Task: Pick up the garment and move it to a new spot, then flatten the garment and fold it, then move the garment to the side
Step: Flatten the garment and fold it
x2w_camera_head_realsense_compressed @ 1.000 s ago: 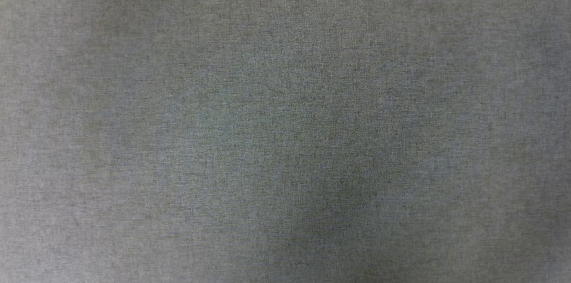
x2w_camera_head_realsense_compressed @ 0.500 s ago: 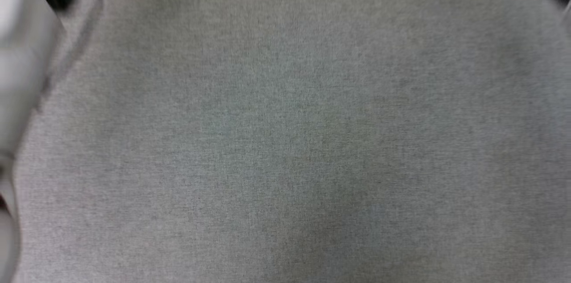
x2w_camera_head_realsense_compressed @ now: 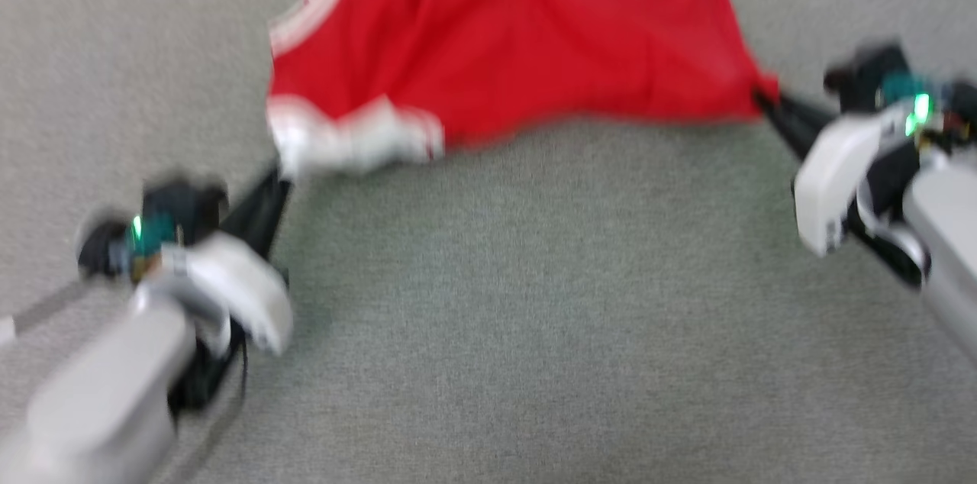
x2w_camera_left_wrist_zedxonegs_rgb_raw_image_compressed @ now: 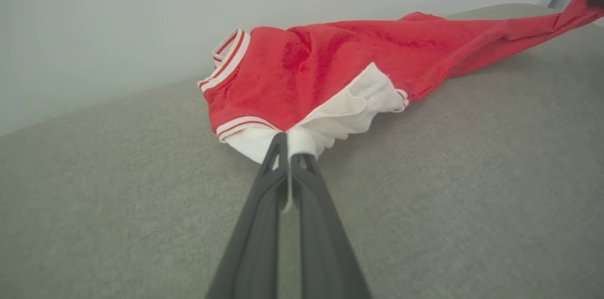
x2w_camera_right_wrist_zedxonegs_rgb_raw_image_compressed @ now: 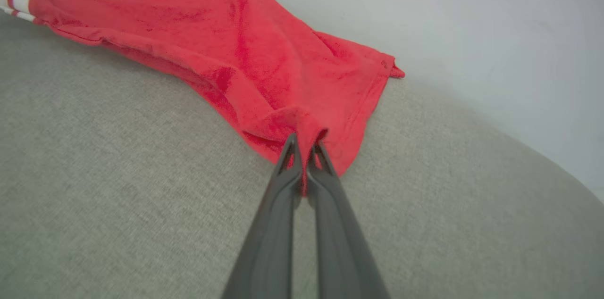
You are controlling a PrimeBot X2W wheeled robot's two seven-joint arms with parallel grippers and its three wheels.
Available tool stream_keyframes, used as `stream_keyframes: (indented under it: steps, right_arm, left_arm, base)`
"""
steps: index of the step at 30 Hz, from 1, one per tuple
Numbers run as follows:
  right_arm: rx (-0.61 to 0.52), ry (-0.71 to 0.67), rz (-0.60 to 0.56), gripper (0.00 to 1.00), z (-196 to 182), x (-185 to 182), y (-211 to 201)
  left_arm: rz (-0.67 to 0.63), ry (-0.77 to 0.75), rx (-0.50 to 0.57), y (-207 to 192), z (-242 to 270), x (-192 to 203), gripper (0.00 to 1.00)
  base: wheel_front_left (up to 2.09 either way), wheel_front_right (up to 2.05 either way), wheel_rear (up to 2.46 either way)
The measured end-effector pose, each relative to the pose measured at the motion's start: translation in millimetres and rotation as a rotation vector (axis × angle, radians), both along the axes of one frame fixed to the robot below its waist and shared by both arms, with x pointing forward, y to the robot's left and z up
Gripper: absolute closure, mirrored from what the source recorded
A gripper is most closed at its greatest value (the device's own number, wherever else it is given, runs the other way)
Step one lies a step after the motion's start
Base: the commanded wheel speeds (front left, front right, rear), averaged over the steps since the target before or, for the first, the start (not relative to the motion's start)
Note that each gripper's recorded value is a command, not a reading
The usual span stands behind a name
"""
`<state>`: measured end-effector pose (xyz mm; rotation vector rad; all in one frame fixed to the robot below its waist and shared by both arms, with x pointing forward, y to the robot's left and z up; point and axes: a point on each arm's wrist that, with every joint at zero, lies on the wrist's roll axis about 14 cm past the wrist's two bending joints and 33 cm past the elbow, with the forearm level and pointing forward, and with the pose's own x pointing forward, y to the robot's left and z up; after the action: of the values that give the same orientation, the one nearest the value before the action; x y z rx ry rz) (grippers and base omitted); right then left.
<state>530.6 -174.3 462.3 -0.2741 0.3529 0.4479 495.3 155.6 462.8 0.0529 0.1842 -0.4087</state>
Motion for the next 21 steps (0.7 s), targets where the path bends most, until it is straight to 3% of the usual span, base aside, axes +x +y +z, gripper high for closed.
stream_keyframes:
  steps: [11,21]
  right_arm:
    - [0.038,0.132,-0.048,1.00,-27,-108,-38]
    - [0.093,0.250,-0.096,1.00,-59,-193,-52]
  left_arm:
    - [0.080,0.256,-0.086,-2,-36,-145,1.00]
    - [0.131,0.474,-0.134,-6,-67,-237,1.00]
  base:
    - [0.00,0.00,0.00]
    - [0.00,0.00,0.00]
